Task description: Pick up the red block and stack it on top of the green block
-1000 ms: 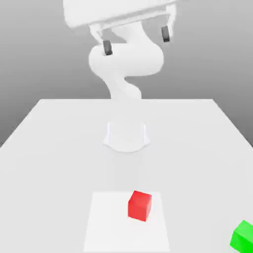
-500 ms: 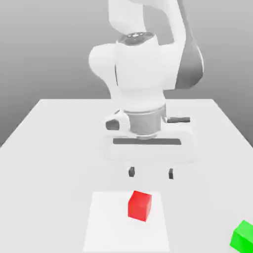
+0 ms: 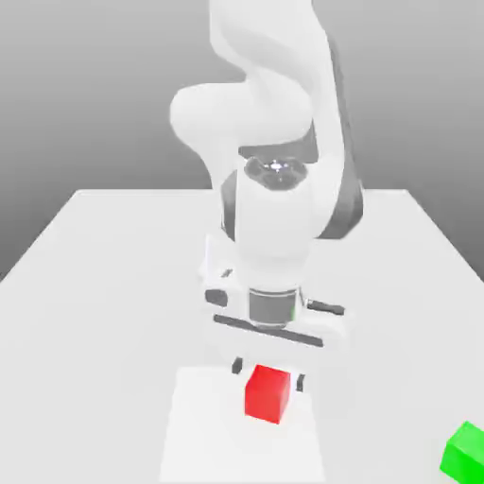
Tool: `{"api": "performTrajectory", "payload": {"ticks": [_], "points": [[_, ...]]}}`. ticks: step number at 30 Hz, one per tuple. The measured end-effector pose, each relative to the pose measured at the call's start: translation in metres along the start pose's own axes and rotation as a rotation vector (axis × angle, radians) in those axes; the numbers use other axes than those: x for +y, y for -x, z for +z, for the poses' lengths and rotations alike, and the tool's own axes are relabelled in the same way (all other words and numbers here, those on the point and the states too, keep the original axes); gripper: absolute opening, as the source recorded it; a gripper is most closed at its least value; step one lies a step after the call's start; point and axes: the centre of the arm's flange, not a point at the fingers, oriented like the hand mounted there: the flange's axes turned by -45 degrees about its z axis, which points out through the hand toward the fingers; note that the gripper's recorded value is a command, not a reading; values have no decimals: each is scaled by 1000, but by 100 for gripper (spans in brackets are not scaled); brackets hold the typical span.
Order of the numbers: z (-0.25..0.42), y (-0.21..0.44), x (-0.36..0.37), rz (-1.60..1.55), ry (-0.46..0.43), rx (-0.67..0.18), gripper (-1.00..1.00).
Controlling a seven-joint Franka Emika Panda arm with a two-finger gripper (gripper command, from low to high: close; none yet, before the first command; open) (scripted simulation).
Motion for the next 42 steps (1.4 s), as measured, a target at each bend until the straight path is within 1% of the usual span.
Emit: {"api": "performTrajectory", "payload": {"ticks": [3, 4, 11, 19, 26, 35, 42], "points": [[18, 4, 2, 3, 1, -8, 0], [22, 5, 2, 4, 2, -11, -100], [22, 5, 2, 4, 1, -10, -100], [-18, -2, -1, -1, -1, 4, -100], [-42, 4, 1, 2, 1, -9, -100], [-60, -13, -68, -429, 39, 21, -100], [-67, -18, -128, -784, 57, 18, -100]]}}
